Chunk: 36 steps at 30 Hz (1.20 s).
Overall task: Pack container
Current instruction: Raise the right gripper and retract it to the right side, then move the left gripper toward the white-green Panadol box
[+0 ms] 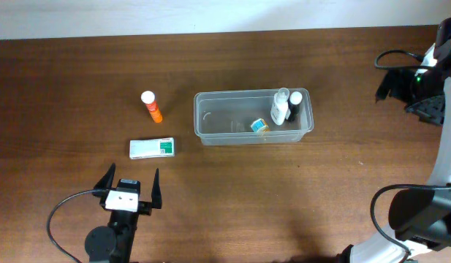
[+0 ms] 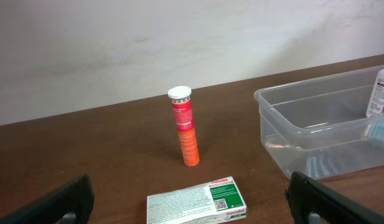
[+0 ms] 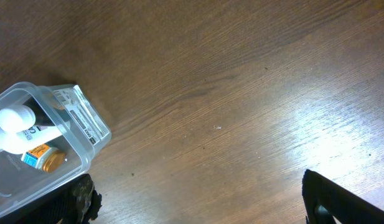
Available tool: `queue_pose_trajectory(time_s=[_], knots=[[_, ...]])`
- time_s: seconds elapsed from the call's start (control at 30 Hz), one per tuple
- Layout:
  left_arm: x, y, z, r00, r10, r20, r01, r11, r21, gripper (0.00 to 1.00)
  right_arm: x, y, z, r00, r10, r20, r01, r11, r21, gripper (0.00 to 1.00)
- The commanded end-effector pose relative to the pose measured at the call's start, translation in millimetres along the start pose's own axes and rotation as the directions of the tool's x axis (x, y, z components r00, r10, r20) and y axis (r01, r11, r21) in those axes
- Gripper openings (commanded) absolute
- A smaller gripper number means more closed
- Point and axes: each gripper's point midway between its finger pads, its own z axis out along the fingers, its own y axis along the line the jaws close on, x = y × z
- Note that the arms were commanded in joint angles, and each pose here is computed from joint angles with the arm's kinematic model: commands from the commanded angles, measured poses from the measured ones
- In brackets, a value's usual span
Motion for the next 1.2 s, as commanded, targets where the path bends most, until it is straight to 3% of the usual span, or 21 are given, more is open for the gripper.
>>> queue_pose_trajectory(time_s=[0.0, 0.6, 1.17], knots=[[2, 2, 0, 1.000, 0.016, 0.001, -0.016, 1.000, -0.010, 1.00, 0, -4, 2, 1.000, 0.009, -0.005, -0.008, 1.000, 0.015, 0.98], [2, 2, 0, 1.000, 0.016, 0.001, -0.016, 1.000, -0.011, 0.99, 0, -4, 2, 1.000, 0.009, -0.005, -0.008, 1.000, 0.015, 0.98], [-4, -14, -1, 1.000, 0.010, 0.027, -0.012, 0.997, 0.081, 0.99, 0, -4, 2, 1.000, 0.009, -0.005, -0.009, 1.000, 0.015, 0.98]])
